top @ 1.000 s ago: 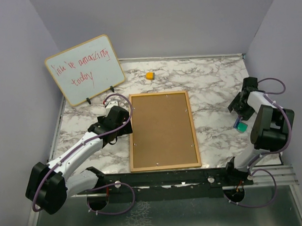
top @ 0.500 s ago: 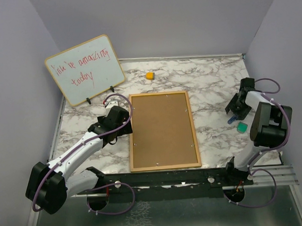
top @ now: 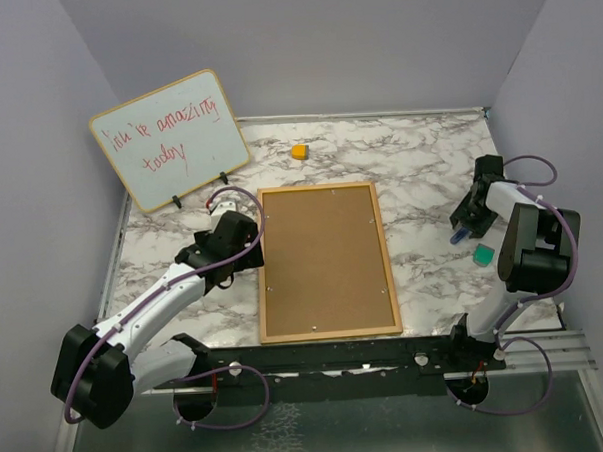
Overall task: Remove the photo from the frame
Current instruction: Move the screwdriver to the center of the board.
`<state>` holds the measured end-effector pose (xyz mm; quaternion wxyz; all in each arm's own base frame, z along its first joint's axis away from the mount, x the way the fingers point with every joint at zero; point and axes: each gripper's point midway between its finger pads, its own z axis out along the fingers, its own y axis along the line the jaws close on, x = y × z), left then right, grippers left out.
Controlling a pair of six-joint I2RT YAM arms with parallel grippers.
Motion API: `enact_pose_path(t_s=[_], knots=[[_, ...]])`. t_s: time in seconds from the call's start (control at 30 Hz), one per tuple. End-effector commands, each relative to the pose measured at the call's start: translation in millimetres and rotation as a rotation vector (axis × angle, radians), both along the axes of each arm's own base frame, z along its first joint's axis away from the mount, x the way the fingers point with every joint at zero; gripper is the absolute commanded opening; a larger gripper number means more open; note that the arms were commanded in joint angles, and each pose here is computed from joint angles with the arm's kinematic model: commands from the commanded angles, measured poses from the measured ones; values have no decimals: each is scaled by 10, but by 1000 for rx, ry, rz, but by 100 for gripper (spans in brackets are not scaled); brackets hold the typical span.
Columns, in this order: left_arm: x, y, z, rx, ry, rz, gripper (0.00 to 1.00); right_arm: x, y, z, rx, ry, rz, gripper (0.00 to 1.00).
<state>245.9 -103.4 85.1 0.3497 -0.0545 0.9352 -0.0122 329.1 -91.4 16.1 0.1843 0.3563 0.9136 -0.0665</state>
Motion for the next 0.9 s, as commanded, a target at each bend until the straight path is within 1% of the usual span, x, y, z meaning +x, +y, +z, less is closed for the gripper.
enact_pose_path(t_s=[0.0,0.07,0.13,0.17,0.27,0.33,0.4,0.43,0.57,0.7,0.87], knots=[[54,53,184,20,-46,8,99,-73,40,-172,16,49,14,47],[47,43,206,8,-53,6,99,-72,62,-174,26,46,25,44],[52,59,245,5,-70,13,99,-46,154,-177,70,34,63,37],[53,63,259,4,-77,14,99,-26,218,-180,86,27,84,36],[54,72,290,0,-90,19,99,-34,333,-205,64,53,125,34],[55,72,311,-6,-97,20,99,-58,422,-250,64,82,153,30],[52,74,323,-10,-102,23,99,-87,487,-281,51,100,179,20],[51,75,333,-13,-106,23,99,-96,523,-286,48,103,195,17],[52,71,349,-20,-113,24,99,-157,786,-295,39,124,299,16],[47,58,336,-31,-107,31,99,-333,1195,-339,89,150,393,17],[38,48,348,-40,-105,34,99,-581,1283,-378,78,180,408,18]])
